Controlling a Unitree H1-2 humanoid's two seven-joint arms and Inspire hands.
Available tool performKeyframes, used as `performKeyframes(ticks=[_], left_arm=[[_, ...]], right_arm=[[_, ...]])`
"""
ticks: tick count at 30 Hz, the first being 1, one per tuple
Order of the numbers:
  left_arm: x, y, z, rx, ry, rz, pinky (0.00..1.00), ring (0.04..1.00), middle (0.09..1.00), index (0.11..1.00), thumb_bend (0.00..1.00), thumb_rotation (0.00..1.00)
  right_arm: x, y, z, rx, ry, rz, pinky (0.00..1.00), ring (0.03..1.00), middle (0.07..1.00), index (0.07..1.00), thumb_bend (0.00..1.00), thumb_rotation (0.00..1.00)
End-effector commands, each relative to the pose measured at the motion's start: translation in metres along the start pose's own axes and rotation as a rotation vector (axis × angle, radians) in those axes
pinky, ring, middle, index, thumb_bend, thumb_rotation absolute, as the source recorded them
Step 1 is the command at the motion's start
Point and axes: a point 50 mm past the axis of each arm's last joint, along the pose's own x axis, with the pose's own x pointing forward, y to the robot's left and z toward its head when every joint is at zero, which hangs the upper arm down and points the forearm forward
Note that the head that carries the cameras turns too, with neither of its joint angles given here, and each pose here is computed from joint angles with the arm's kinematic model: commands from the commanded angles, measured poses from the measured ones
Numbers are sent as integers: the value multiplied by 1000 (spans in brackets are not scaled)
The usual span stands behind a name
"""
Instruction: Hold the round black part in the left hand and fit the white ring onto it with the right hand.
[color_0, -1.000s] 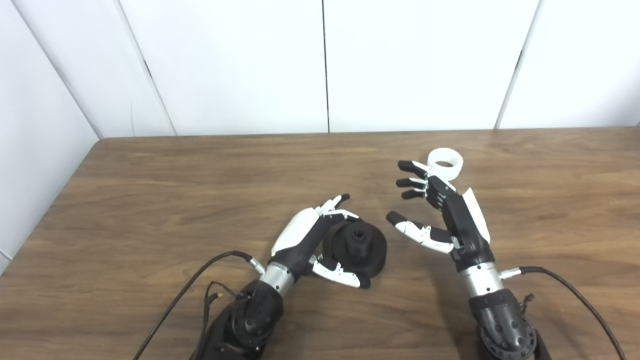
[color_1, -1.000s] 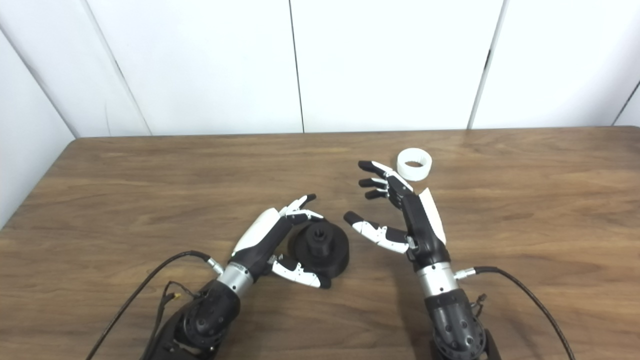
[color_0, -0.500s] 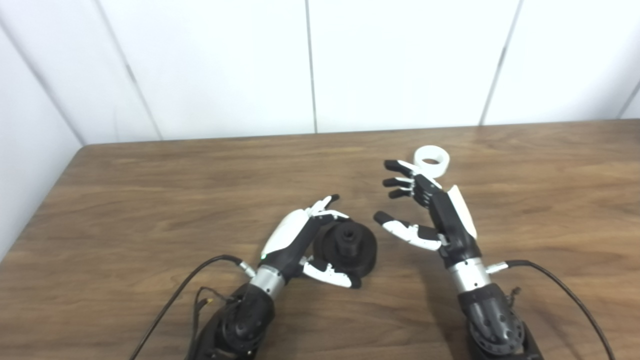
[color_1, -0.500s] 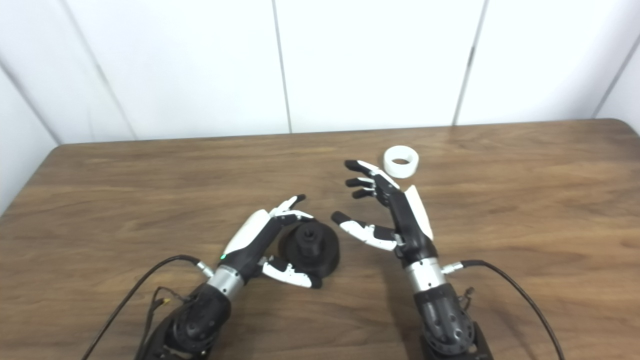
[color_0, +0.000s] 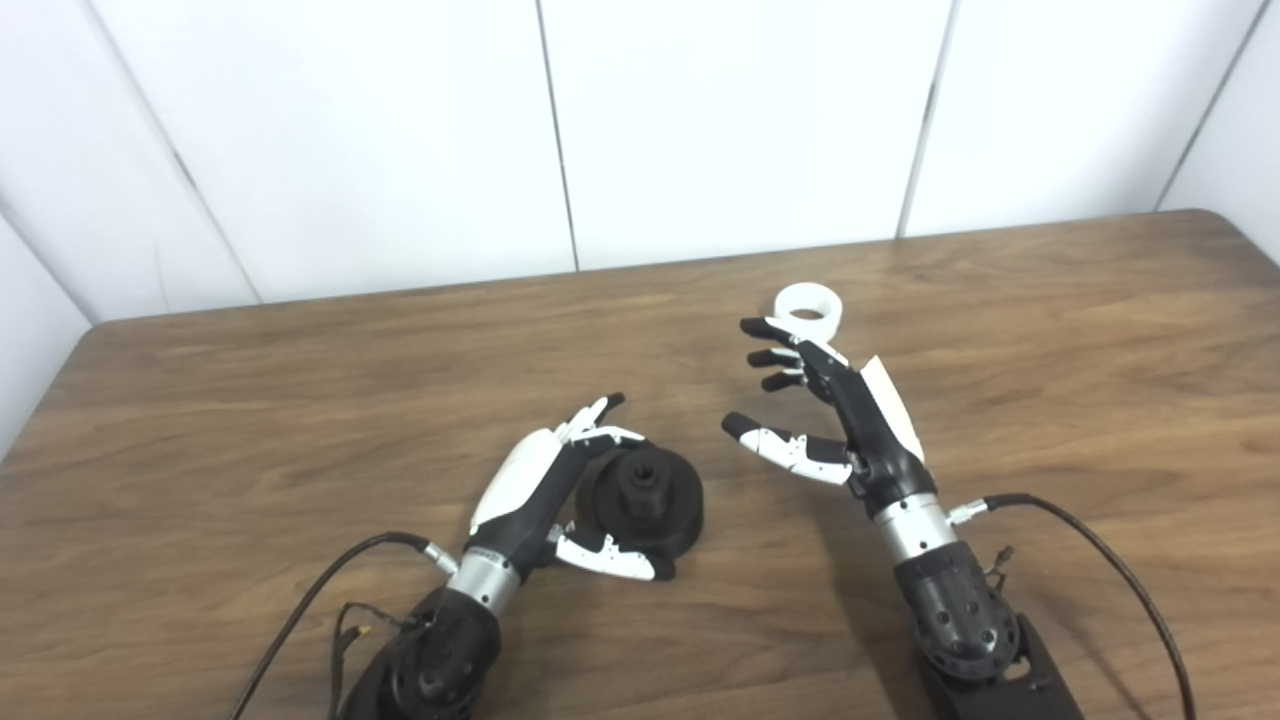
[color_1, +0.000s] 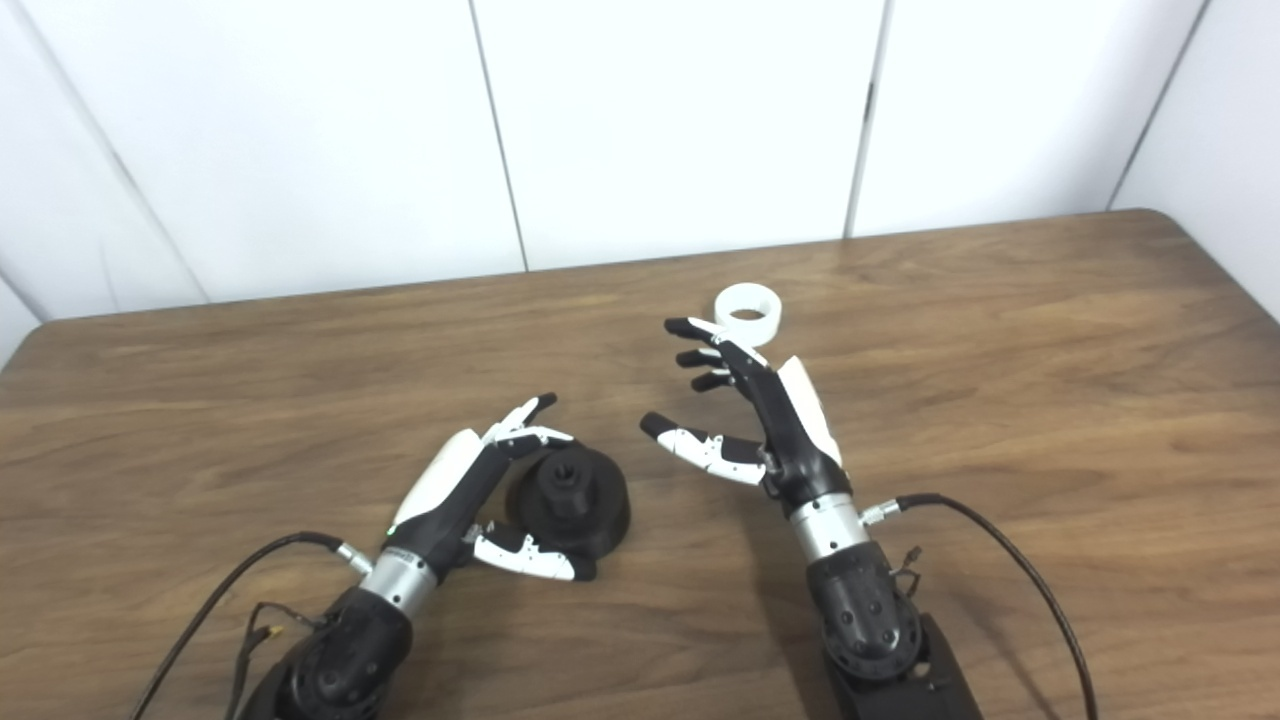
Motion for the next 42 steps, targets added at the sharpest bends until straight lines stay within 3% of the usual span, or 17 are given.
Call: performKeyframes(ticks=[1, 12, 19, 24, 31, 36, 42], left_arm=[[6, 13, 12, 16, -64, 35, 1000, 1000, 1000, 639, 968, 226], [7, 8, 14, 5, -61, 35, 1000, 1000, 1000, 645, 975, 232], [6, 7, 15, -3, -56, 36, 1000, 1000, 1000, 644, 969, 207], [6, 6, 15, 1, -57, 35, 1000, 1000, 1000, 642, 972, 211], [7, 4, 15, -1, -58, 35, 1000, 1000, 1000, 640, 971, 206], [7, 2, 15, 2, -55, 29, 1000, 1000, 1000, 638, 973, 225], [8, 0, 15, -2, -61, 24, 1000, 1000, 1000, 639, 976, 233]], right_arm=[[16, -22, 13, -71, -70, -59, 688, 766, 830, 816, 623, 295], [43, -62, 16, -183, -74, -131, 708, 805, 861, 816, 682, 375], [64, -89, 15, -305, -38, -161, 868, 938, 942, 826, 695, 420], [86, -110, 20, -377, -13, -166, 825, 943, 960, 839, 699, 427], [126, -136, 29, -475, 25, -129, 748, 943, 976, 838, 724, 399], [155, -149, 21, -561, 25, -78, 754, 940, 972, 834, 783, 530], [179, -154, 7, -662, 40, -17, 833, 954, 966, 830, 851, 606]])
